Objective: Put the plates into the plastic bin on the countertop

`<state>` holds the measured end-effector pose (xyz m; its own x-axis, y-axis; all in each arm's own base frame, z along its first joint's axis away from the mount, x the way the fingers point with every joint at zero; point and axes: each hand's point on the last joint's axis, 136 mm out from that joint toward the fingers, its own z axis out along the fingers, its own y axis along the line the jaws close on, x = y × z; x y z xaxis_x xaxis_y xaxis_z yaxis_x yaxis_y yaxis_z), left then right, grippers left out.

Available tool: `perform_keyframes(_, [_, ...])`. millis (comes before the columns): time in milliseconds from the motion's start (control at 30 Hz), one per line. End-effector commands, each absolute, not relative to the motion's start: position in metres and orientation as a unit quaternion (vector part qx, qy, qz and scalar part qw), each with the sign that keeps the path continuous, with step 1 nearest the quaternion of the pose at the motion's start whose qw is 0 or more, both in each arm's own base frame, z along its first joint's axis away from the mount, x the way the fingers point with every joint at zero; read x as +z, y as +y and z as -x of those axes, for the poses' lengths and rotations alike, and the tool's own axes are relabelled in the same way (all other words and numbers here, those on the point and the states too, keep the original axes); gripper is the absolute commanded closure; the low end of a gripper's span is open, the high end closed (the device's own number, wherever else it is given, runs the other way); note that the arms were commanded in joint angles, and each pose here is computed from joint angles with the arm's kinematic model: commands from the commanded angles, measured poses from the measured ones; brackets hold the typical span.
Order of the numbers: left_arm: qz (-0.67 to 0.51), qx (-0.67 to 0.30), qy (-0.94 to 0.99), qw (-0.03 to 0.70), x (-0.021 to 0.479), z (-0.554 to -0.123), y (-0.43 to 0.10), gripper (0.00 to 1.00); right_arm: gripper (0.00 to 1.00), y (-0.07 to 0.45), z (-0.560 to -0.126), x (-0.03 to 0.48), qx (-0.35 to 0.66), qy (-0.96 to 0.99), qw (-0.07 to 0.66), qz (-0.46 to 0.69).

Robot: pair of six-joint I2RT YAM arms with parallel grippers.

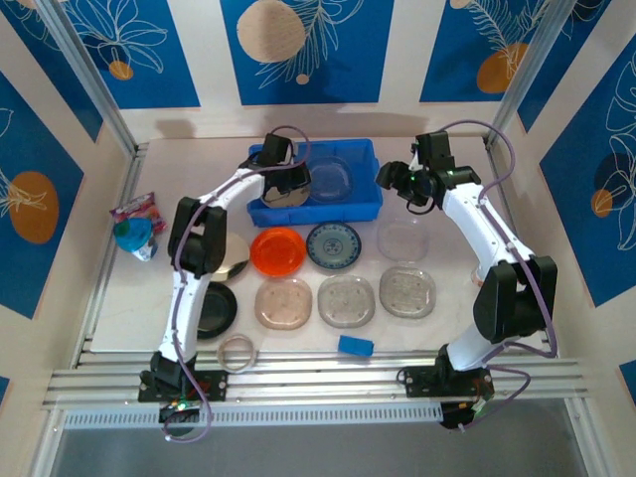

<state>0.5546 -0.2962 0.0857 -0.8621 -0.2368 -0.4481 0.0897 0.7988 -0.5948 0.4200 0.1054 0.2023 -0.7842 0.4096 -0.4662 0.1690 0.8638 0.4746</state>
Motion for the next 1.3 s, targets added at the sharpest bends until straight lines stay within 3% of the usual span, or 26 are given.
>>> perform_keyframes(0, [0.033,-0.342,0.903,0.259,0.097,-0.555,-0.317,1.00,0.31,0.102,-0.415,0.204,0.215,0.919,0.288,-0.163])
perform_keyframes(800, [0.006,-0.337,0.913,0.229,0.067,-0.556,-0.346,1.00,0.31,0.101,-0.412,0.184,0.220,0.924,0.262,-0.170])
perform_keyframes(1067, [0.001,-0.335,0.914,0.230,0.068,-0.557,-0.347,0.66,0.31,0.104,-0.410,0.184,0.223,0.924,0.262,-0.168])
perform_keyframes(1267, [0.000,-0.327,0.915,0.236,0.074,-0.560,-0.345,0.55,0.31,0.105,-0.412,0.185,0.223,0.924,0.264,-0.167])
